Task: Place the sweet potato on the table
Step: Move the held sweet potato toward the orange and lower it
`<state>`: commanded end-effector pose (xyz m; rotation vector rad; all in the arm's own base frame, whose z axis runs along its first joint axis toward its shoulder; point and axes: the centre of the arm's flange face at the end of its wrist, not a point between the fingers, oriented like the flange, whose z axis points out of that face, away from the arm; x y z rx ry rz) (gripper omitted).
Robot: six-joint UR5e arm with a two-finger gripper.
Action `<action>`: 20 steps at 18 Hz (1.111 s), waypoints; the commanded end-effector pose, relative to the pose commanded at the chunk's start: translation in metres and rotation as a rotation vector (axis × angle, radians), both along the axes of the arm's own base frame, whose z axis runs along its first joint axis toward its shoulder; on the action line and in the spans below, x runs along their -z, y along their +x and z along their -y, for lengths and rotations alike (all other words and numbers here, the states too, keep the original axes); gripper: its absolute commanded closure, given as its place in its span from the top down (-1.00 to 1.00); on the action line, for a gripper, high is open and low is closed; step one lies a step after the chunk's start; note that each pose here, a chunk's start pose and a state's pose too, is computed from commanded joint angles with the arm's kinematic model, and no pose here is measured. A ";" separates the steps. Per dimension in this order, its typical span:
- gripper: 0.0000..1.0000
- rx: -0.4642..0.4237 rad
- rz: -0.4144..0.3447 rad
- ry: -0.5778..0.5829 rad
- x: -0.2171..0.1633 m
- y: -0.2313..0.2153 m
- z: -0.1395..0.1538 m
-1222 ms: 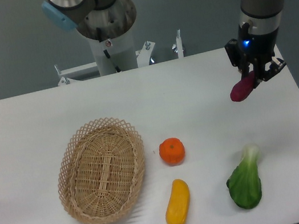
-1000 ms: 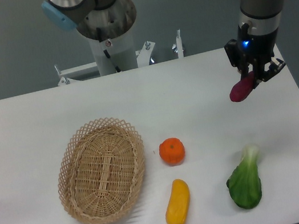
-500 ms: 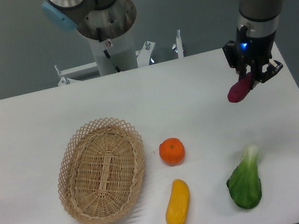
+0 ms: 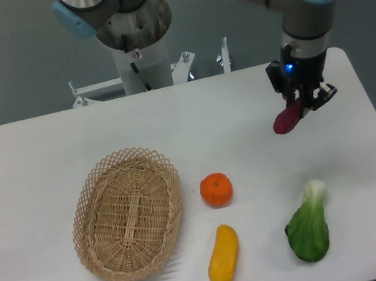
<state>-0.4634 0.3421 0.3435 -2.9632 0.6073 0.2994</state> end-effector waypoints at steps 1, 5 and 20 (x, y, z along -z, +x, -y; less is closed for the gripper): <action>-0.56 -0.024 -0.004 0.006 0.007 0.003 0.000; -0.56 -0.291 0.007 0.076 0.025 0.001 -0.007; -0.47 -0.217 0.072 -0.038 0.140 0.021 -0.041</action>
